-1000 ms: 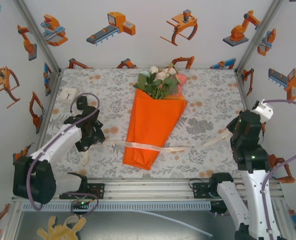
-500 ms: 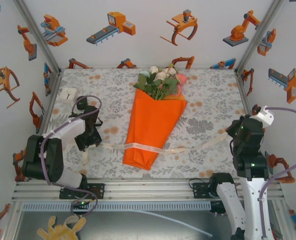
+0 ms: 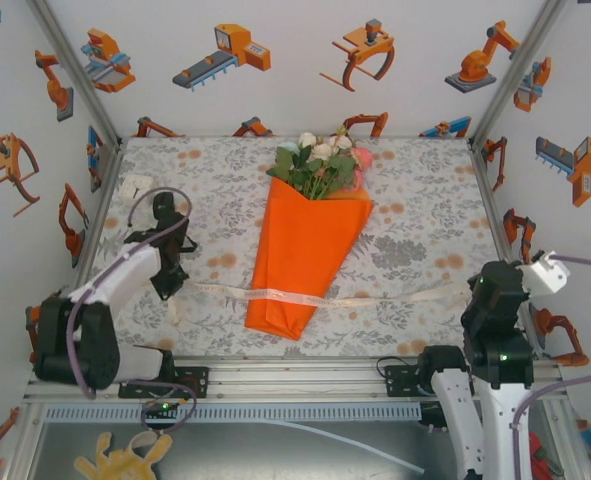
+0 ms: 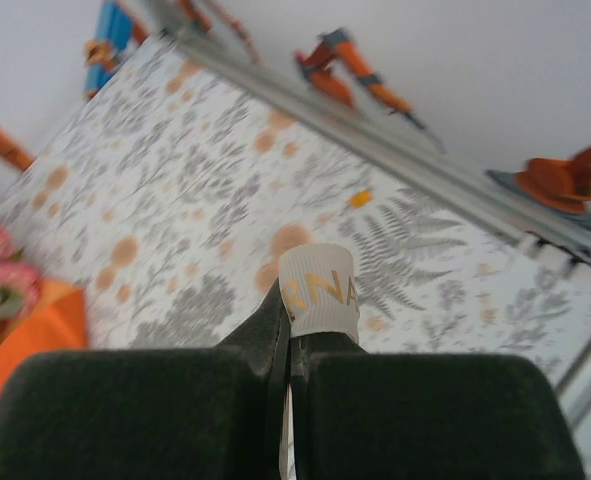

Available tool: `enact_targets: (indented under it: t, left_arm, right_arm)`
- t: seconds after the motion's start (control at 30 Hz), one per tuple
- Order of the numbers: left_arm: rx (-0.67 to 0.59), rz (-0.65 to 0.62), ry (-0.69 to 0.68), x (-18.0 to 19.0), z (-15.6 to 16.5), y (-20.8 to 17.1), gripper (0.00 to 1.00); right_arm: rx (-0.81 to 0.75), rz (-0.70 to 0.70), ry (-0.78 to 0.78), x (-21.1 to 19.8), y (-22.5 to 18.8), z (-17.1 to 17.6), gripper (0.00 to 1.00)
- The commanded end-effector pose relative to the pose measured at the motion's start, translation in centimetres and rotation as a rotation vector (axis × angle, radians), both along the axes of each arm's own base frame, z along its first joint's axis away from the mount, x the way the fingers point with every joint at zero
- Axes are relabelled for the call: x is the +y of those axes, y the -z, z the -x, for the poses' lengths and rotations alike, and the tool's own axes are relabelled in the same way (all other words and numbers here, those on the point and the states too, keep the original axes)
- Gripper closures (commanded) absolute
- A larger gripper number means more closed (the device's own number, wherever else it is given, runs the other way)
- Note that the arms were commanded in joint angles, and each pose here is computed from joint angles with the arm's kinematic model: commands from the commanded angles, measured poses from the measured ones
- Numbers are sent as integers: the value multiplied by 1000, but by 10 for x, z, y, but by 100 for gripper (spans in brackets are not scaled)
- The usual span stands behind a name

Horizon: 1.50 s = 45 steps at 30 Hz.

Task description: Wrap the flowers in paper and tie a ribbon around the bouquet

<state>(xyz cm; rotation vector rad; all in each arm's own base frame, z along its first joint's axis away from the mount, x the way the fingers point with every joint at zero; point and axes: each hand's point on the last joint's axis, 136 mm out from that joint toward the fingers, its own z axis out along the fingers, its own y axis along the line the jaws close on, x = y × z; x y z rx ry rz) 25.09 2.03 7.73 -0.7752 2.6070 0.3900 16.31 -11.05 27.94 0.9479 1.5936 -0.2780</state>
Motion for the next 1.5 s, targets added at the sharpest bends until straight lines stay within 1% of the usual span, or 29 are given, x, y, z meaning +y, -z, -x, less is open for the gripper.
enact_targets:
  t: [0.0, 0.1, 0.2, 0.27, 0.3, 0.33, 0.4, 0.5, 0.53, 0.57, 0.6, 0.67, 0.7, 0.73, 0.77, 0.8, 0.83, 0.9, 0.97, 1.0, 1.03, 1.13, 1.17, 1.2, 1.23, 1.27, 1.33, 1.4, 1.47]
  left_arm:
    - [-101, -86, -176, 39, 20, -27, 100]
    - [-116, 0, -262, 53, 22, -15, 100]
    - [-117, 69, -349, 61, 26, -4, 100]
    - [-123, 78, -379, 62, 30, 2, 100]
    - [-126, 77, -392, 63, 33, 4, 98]
    - [-130, 79, -403, 63, 36, 7, 92]
    - [-148, 101, -406, 61, 35, 13, 69]
    - [-176, 120, -380, 58, 26, 8, 63]
    - [-187, 113, -382, 60, 23, 2, 59]
    - [-205, 103, -381, 62, 20, -8, 50]
    - [-221, 93, -380, 64, 18, -18, 42]
    - [-274, 97, -358, 64, 11, -39, 36]
    - [-310, 131, -321, 58, 4, -48, 36]
    - [-360, 195, -250, 45, -8, -59, 35]
    - [-405, 263, -177, 30, -18, -72, 34]
    - [-445, 339, -81, 10, -29, -84, 34]
    - [-494, 431, 61, -20, -42, -101, 34]
    - [-539, 571, 284, -75, -55, -125, 33]
    - [-501, 670, 481, -127, -62, -135, 31]
    - [-464, 683, 546, -145, -63, -134, 31]
    - [-430, 677, 615, -162, -64, -131, 31]
    - [-326, 660, 780, -204, -59, -110, 27]
    - [-302, 645, 779, -208, -59, -101, 25]
    - [-277, 622, 733, -206, -62, -88, 23]
    - [-262, 617, 681, -203, -66, -77, 22]
    - [-250, 631, 673, -206, -67, -70, 22]
    - [-229, 661, 687, -216, -71, -60, 20]
    - [-211, 653, 729, -225, -72, -54, 15]
    - [-192, 640, 738, -227, -72, -47, 11]
  right_arm:
    - [26, 67, 253, -30, 15, 30, 100]
    - [109, 1, 165, -18, 54, 7, 100]
    - [180, -45, 178, -17, 86, 11, 97]
    - [192, -56, 172, -15, 97, 14, 95]
    - [197, -64, 165, -14, 102, 14, 94]
    - [202, -85, 153, -11, 109, 14, 89]
    - [221, -119, 111, -4, 120, 11, 72]
    - [213, -140, 35, 5, 118, 3, 41]
    - [204, -137, 16, 7, 112, 2, 33]
    - [192, -140, 6, 8, 104, 4, 29]
    - [169, -148, -10, 11, 95, 4, 28]
    - [110, -162, -73, 19, 76, 1, 28]
    - [75, -164, -140, 27, 66, -6, 28]
    - [37, -164, -266, 45, 54, -20, 22]
    - [5, -181, -378, 62, 44, -32, 21]
    - [-16, -213, -483, 81, 38, -43, 21]
    - [-26, -265, -633, 108, 33, -58, 22]
    - [-12, -444, -864, 156, 34, -81, 26]
    - [7, -653, -1076, 205, 39, -99, 36]
    - [28, -692, -1151, 225, 43, -102, 39]
    - [69, -680, -1231, 248, 50, -100, 40]
    - [203, -558, -1431, 307, 74, -81, 35]
    - [238, -542, -1466, 319, 82, -77, 35]
    - [276, -514, -1485, 328, 91, -75, 35]
    - [311, -464, -1499, 335, 102, -75, 35]
    - [342, -416, -1503, 340, 111, -77, 36]
    - [382, -328, -1620, 368, 120, -71, 36]
    - [400, -274, -1769, 400, 124, -61, 36]
    - [408, -209, -1864, 424, 129, -54, 36]
